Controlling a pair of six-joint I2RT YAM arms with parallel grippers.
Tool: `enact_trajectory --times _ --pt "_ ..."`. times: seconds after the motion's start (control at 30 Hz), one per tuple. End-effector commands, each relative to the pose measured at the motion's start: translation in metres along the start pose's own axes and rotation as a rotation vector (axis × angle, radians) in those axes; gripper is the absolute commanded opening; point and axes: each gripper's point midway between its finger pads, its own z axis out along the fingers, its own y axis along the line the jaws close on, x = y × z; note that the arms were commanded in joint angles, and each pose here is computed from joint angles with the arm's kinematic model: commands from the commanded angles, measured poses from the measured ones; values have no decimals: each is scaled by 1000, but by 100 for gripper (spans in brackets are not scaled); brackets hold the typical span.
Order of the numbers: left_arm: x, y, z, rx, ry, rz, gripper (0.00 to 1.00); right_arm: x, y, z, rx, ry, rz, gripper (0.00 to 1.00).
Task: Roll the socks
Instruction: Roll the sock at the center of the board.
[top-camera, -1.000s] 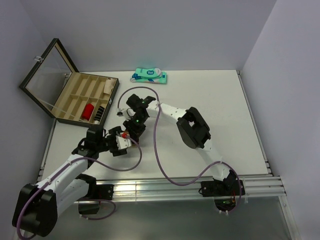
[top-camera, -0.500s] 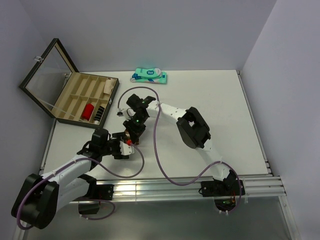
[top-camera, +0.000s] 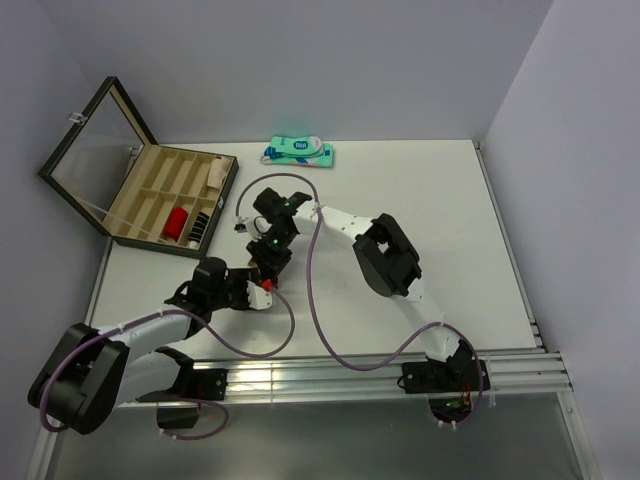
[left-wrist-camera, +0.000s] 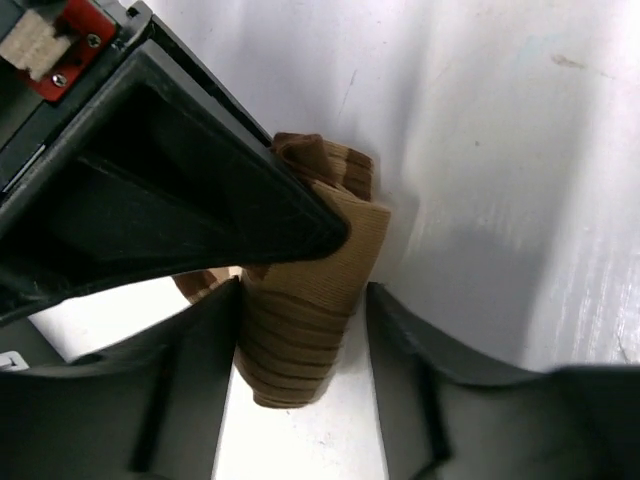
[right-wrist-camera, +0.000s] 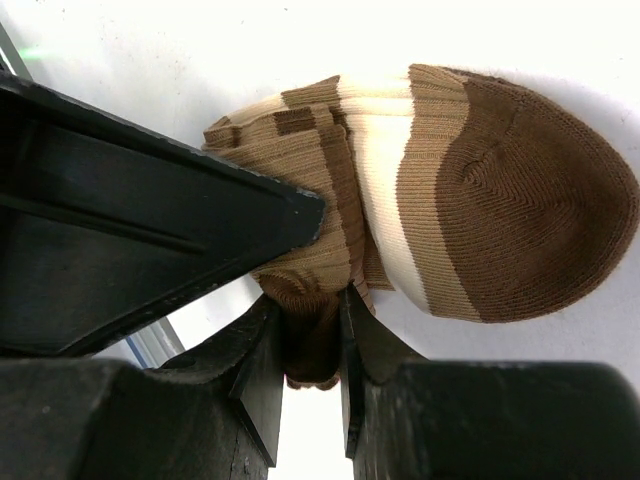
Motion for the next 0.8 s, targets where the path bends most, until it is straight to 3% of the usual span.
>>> enact_trajectory --times 0.0,0.13,0.17,0.33,0.37,0.43,0.5,0.53,0.77 --pt "-4 10 4 -5 8 9 54 27 -20 14 39 93 46 0" --pt "-2 -2 5 44 29 14 38 28 -20 14 43 98 46 1" --pt "0 -8 5 68 40 5 30 27 -21 14 49 94 45 2" --pt "-6 -17 8 176 56 -86 1 23 -23 6 105 28 76 28" --pt "-8 -16 9 185 54 -108 0 12 -30 3 139 -31 70 35" --pt "-10 -24 8 243 61 -149 0 13 -32 -13 167 -98 87 38" --pt "-18 -25 8 268 39 -186 0 -9 -32 -45 196 -255 117 44" --pt "-21 -25 7 273 34 -196 0 5 -40 -45 221 -260 157 47" --pt "-38 -30 5 366 -4 -277 0 10 -50 -92 346 -479 255 50"
